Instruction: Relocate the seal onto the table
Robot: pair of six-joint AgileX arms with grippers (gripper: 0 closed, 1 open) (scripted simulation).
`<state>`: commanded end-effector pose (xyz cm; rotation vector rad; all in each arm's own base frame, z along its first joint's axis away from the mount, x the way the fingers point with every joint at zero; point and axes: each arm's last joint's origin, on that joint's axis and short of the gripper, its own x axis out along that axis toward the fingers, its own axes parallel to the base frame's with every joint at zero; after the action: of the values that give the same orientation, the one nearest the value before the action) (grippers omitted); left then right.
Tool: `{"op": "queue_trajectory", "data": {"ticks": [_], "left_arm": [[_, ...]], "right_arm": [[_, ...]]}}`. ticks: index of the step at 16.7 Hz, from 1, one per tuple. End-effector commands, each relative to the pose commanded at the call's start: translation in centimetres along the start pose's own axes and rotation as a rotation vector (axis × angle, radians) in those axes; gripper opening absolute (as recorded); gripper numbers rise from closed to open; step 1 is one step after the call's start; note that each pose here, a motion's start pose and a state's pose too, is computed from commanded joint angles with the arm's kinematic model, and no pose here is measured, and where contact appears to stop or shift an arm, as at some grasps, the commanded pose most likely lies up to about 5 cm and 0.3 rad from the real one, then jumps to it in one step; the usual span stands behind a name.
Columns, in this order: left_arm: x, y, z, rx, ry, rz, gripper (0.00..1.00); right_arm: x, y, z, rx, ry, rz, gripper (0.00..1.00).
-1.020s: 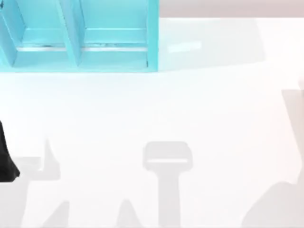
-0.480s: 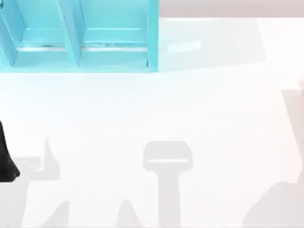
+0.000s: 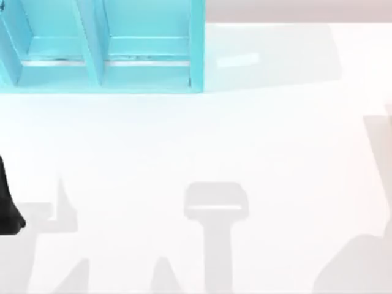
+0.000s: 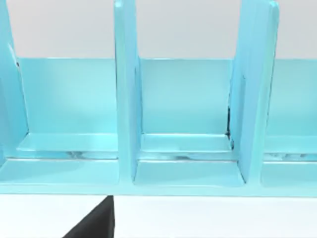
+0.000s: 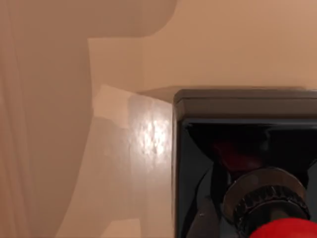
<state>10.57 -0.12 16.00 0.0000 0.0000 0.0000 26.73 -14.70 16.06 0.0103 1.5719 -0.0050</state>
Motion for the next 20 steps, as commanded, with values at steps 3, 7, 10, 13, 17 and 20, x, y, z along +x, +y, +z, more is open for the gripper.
{"op": "queue_trajectory", "data": {"ticks": [3, 7, 10, 13, 17, 20], "left_arm": [[0.0, 0.0, 0.0, 0.0, 0.0, 0.0, 1.0], [0.0, 0.0, 0.0, 0.0, 0.0, 0.0, 1.0], [0.0, 0.0, 0.0, 0.0, 0.0, 0.0, 1.0], [0.0, 0.0, 0.0, 0.0, 0.0, 0.0, 1.0], [0.0, 0.0, 0.0, 0.0, 0.0, 0.0, 1.0], [0.0, 0.0, 0.0, 0.0, 0.0, 0.0, 1.0]], "right_arm": [[-0.1, 0.0, 0.0, 0.001, -0.001, -0.001, 0.0], [-2.0, 1.5, 1.1, 0.012, -0.006, -0.002, 0.0], [-5.8, 5.4, 2.2, 0.02, 0.008, 0.004, 0.0], [-10.3, 10.6, 1.9, 0.006, 0.029, 0.005, 0.0], [-14.7, 14.8, 0.2, 0.001, 0.002, -0.001, 0.0], [-15.0, 15.1, 0.0, 0.001, -0.001, -0.001, 0.0]]}}
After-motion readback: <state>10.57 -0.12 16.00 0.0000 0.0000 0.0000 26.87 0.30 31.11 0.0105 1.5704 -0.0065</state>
